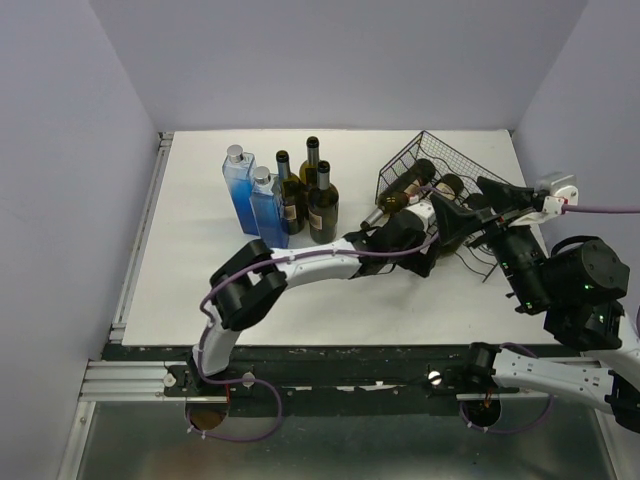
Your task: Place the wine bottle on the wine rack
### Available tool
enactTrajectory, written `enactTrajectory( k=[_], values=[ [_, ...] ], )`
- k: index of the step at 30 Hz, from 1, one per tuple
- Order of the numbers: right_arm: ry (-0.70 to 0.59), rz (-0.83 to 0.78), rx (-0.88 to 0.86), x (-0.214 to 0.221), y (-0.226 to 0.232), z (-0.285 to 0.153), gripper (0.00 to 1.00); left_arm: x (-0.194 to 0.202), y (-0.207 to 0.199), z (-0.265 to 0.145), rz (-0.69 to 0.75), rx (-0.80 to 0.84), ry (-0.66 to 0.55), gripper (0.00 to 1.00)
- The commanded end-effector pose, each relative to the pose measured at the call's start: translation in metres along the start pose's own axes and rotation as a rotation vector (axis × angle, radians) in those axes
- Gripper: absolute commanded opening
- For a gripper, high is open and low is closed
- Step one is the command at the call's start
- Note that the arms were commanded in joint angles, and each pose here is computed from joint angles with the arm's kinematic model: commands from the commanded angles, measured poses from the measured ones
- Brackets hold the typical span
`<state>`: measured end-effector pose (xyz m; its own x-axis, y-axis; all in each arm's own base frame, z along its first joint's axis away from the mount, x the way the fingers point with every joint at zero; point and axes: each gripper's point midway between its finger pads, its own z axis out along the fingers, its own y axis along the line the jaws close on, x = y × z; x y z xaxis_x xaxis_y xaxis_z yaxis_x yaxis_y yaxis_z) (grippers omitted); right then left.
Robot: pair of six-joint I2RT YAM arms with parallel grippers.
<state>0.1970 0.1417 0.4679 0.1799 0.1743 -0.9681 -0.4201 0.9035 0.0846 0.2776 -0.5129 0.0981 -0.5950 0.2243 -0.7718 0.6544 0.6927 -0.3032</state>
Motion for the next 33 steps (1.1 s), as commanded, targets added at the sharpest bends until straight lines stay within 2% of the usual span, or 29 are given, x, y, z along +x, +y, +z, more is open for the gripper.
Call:
enactTrajectory(
  k=[1, 6, 12, 18, 20, 22, 24, 33],
  values=[
    [-0.011, 0.041, 0.028, -0.011, -0.01, -0.008, 0.98, -0.026, -0.008, -0.062, 0.037, 0.059, -0.12, 0.99],
    [0.005, 0.079, 0.059, -0.009, -0.011, -0.005, 0.99, -0.032, 0.022, -0.127, 0.103, -0.041, -0.202, 0.99],
    [0.052, 0.165, 0.065, -0.016, 0.004, 0.01, 0.99, -0.07, 0.059, -0.213, 0.109, -0.213, -0.398, 0.99],
    [0.038, 0.172, 0.087, -0.017, 0.013, 0.026, 0.99, -0.093, 0.084, -0.268, 0.033, -0.332, -0.443, 0.99],
    [0.033, 0.179, 0.088, -0.016, 0.017, 0.03, 0.99, -0.095, 0.099, -0.279, -0.048, -0.36, -0.422, 0.98],
    [0.031, 0.188, 0.078, -0.015, 0.02, 0.032, 0.99, -0.101, 0.112, -0.285, -0.145, -0.346, -0.412, 0.92],
    [0.033, 0.203, 0.066, -0.013, 0.025, 0.034, 0.99, -0.108, 0.123, -0.289, -0.182, -0.343, -0.428, 0.89],
    [0.047, 0.252, 0.07, -0.002, 0.024, 0.03, 0.98, -0.141, 0.138, -0.278, -0.124, -0.332, -0.428, 0.83]
  ],
)
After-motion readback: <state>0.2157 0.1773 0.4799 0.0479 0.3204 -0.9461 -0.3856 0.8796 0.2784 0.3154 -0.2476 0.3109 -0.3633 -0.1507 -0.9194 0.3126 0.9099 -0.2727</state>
